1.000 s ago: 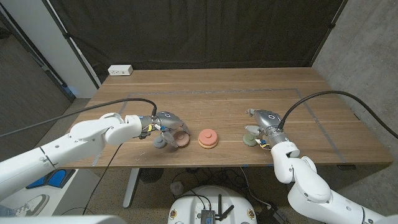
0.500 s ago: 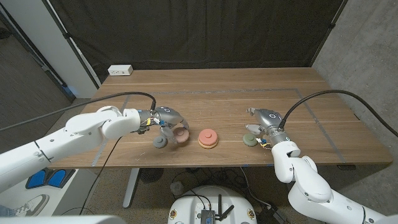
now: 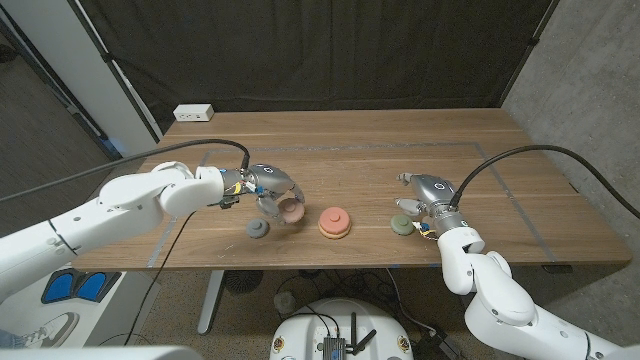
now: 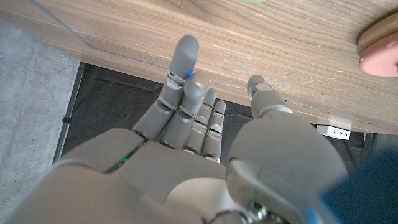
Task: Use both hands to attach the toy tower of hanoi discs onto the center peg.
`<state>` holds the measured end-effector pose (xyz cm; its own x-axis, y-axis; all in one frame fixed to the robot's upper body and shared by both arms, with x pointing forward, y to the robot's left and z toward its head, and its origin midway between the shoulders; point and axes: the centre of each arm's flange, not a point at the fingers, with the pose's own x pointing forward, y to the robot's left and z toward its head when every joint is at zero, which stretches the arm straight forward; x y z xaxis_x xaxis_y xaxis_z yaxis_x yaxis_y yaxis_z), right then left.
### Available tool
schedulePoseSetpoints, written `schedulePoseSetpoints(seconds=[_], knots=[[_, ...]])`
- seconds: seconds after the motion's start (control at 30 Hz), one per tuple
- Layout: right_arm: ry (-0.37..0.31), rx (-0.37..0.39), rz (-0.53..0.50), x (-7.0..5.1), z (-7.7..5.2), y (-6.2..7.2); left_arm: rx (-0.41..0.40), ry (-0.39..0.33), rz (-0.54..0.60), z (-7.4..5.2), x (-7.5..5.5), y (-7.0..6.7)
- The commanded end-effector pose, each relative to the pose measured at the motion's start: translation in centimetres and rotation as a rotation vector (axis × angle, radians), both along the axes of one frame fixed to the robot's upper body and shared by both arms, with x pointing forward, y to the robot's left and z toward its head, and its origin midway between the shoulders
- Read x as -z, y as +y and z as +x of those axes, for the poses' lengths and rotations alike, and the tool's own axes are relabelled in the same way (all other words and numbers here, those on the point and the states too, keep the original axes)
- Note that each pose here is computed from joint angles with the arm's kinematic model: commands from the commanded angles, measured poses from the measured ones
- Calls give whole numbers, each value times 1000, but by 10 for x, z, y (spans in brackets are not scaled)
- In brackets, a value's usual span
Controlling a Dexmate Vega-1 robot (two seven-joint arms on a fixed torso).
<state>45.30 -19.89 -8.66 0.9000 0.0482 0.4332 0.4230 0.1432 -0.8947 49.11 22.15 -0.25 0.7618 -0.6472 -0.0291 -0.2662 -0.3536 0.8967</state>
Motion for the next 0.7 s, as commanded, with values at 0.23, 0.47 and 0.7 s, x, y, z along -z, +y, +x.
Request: schedulePoseSetpoints(seconds=[0.23, 0.47, 0.7], knots=[[-10, 7, 0, -3, -4, -2, 62, -26, -10, 0, -10, -15], [-9, 12, 3, -2, -5, -2, 88, -24, -7, 4, -12, -21], [-8, 17, 7, -2, -6, -3, 122, -25, -12, 7, -14, -29]])
